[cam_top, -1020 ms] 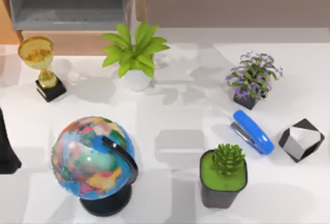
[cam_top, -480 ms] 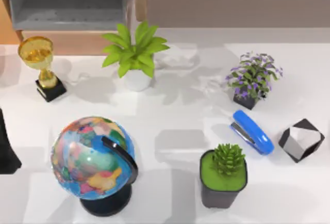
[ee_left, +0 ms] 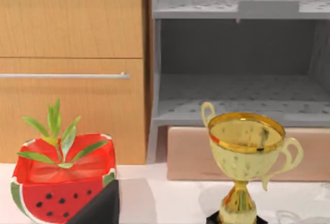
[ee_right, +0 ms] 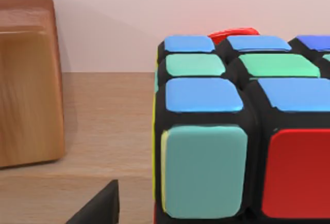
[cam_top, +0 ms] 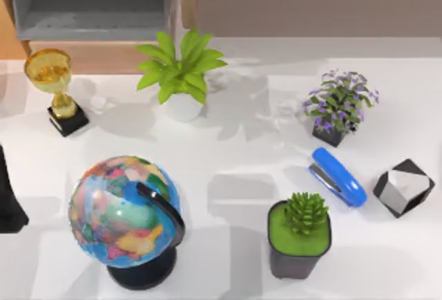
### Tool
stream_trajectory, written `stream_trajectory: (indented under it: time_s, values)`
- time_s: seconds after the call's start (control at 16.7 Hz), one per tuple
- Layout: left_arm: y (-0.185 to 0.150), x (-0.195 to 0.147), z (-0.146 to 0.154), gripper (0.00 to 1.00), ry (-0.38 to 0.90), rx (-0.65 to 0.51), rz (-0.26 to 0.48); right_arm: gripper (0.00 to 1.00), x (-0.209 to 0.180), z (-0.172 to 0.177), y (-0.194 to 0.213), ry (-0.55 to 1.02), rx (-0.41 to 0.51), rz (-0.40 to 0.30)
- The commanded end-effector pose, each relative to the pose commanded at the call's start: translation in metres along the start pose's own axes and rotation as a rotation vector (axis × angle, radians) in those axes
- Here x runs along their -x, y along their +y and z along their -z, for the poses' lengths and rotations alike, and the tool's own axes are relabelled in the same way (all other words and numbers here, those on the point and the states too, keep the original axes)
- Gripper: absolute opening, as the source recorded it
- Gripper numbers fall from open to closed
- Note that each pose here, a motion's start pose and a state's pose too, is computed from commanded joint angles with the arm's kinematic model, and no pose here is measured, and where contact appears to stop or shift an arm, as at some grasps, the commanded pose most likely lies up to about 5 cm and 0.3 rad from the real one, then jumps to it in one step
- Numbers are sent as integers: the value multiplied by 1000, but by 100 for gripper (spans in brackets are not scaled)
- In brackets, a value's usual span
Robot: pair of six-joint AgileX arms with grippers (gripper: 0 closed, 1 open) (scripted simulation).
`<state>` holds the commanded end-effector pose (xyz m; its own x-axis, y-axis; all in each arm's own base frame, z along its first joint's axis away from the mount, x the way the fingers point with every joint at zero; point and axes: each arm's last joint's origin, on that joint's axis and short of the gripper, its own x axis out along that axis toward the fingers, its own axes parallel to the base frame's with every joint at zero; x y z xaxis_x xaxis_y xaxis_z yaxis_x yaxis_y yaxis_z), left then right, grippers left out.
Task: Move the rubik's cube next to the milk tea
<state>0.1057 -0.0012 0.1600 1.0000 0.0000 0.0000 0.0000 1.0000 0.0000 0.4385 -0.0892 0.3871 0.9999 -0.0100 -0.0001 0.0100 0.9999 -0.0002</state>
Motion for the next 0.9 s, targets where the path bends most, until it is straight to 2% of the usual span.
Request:
stream_trajectory:
  time_s: [0.06,0.84,0.9]
  values:
    - [0,0,0,100,0,0,0,100,0,0,0,0,0,0]
    - [0,0,0,100,0,0,0,2,0,0,0,0,0,0]
    - [0,0,0,100,0,0,0,0,0,0,0,0,0,0]
